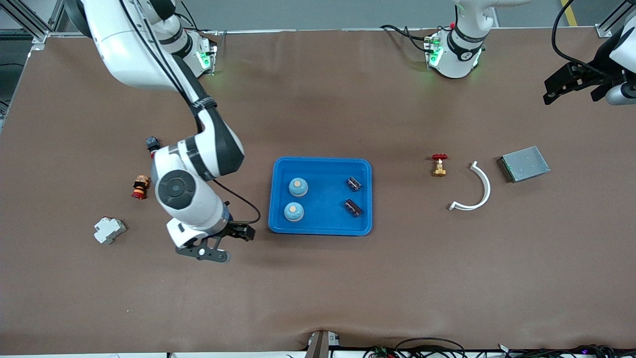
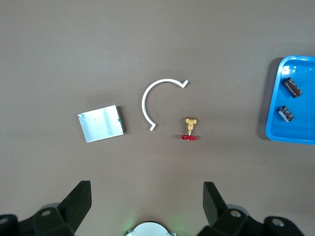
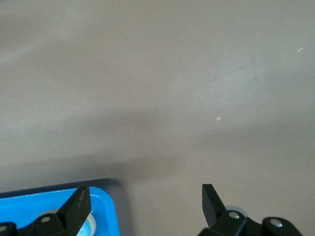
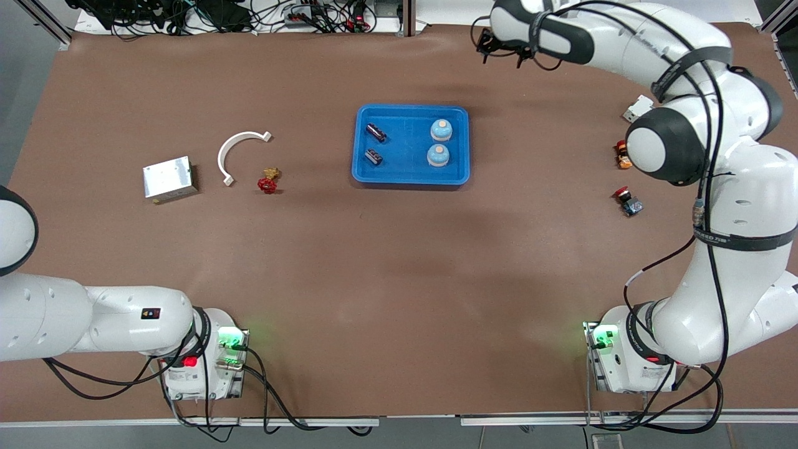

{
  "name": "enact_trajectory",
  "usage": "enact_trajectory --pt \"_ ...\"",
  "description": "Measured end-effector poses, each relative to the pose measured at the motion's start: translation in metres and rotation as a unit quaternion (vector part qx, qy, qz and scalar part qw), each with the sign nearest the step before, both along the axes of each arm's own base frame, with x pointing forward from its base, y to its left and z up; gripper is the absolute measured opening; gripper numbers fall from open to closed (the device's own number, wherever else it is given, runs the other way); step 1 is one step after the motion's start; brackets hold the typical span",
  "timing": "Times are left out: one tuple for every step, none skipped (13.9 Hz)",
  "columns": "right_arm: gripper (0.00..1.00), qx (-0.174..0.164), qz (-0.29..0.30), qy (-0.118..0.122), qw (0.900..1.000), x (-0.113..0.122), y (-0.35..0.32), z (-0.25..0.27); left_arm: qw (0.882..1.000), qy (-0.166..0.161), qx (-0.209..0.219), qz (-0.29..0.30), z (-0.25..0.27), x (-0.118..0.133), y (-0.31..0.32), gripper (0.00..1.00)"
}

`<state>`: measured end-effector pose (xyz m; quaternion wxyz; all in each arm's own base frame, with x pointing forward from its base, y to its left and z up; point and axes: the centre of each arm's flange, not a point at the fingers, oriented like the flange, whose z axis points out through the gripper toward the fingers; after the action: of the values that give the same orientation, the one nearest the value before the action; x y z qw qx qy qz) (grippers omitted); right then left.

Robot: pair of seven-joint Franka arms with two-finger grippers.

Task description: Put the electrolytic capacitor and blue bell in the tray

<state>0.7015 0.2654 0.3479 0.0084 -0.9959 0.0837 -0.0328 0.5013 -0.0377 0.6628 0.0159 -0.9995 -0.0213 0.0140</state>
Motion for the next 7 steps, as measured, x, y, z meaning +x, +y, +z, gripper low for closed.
enact_trajectory --pt "1.00 -0.001 0.008 0.001 1.000 0.002 -0.012 0.009 1.000 0.000 0.000 0.000 0.000 0.000 0.000 1.00" --pt "1.00 -0.003 0.015 0.003 1.000 0.004 -0.025 0.018 1.000 0.000 0.000 0.000 0.000 0.000 0.000 1.00" --pt "1.00 -0.004 0.021 0.006 1.000 0.006 -0.038 0.027 1.000 0.000 0.000 0.000 0.000 0.000 0.000 1.00" --pt "1.00 -0.005 0.028 0.008 1.000 0.008 -0.051 0.036 1.000 0.000 0.000 0.000 0.000 0.000 0.000 1.00" --pt "1.00 -0.004 0.035 0.010 0.999 0.009 -0.064 0.044 1.000 0.000 0.000 0.000 0.000 0.000 0.000 1.00" --pt "1.00 0.002 0.039 0.013 0.999 0.010 -0.077 0.053 1.000 0.000 0.000 0.001 0.000 0.000 0.001 1.00" --pt "1.00 0.009 0.044 0.015 0.999 0.010 -0.089 0.062 1.000 0.000 0.000 0.001 0.000 0.000 0.001 1.00"
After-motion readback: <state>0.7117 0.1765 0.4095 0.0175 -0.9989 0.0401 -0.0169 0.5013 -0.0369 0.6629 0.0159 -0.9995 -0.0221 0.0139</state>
